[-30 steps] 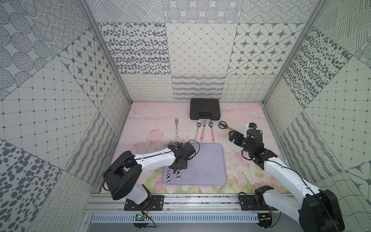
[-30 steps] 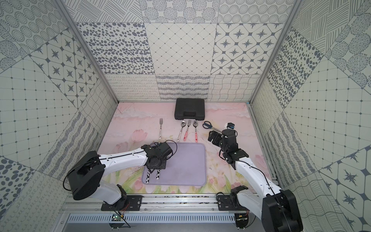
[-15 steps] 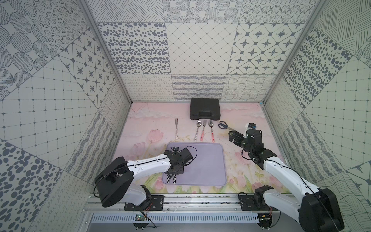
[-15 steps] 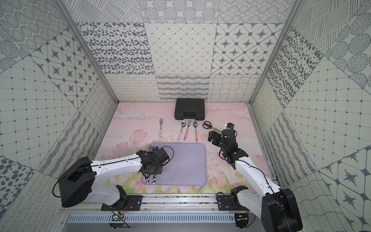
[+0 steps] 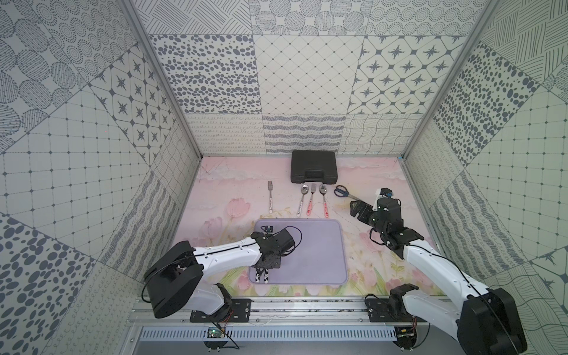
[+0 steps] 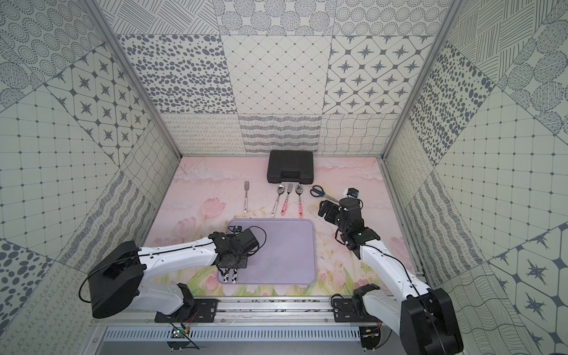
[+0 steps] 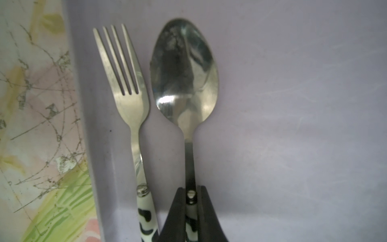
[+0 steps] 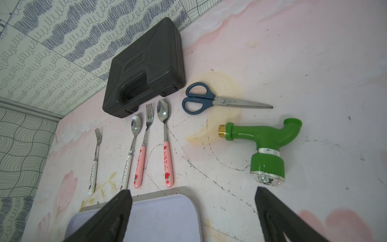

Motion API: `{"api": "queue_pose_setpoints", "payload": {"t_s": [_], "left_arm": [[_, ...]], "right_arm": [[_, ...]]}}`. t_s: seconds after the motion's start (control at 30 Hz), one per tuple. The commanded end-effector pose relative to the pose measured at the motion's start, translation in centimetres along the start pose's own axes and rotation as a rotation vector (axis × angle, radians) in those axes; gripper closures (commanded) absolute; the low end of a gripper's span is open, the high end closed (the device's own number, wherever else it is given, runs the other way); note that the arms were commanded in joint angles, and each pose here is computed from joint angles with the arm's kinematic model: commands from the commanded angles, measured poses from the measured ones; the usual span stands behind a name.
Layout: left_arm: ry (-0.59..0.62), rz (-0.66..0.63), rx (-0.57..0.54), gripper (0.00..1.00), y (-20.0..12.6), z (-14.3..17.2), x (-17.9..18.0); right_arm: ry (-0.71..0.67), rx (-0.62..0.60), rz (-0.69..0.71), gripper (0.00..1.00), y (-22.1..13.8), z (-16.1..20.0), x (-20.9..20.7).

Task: Set the spoon and fork side by side
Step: Place the spoon on the tray.

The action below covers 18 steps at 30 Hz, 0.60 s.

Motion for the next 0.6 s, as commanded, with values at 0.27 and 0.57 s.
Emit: {"api": "queue_pose_setpoints", "payload": {"t_s": [0.27, 0.57], "left_arm": [[-0.017, -0.006, 0.003, 0.78, -0.9, 0.2, 0.5], [-0.018, 0.073, -0.069, 0.72, -3.7, -1.3, -0.2]], "right_arm": [[0.004, -0.009, -0.010, 0.03, 0.3, 0.0, 0.1], [0.004, -0.011, -0.012, 0.03, 0.3, 0.0, 0.2]]}}
Point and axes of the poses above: each gripper's point midway between its finger pads, its own y axis out along the fingers, its own x axis along the line the jaws close on, z = x × y, the point moved 7 cm from there along -y, back along the fingers, and after that the axes turned 3 degrees about -y, right-handed, at the moved point
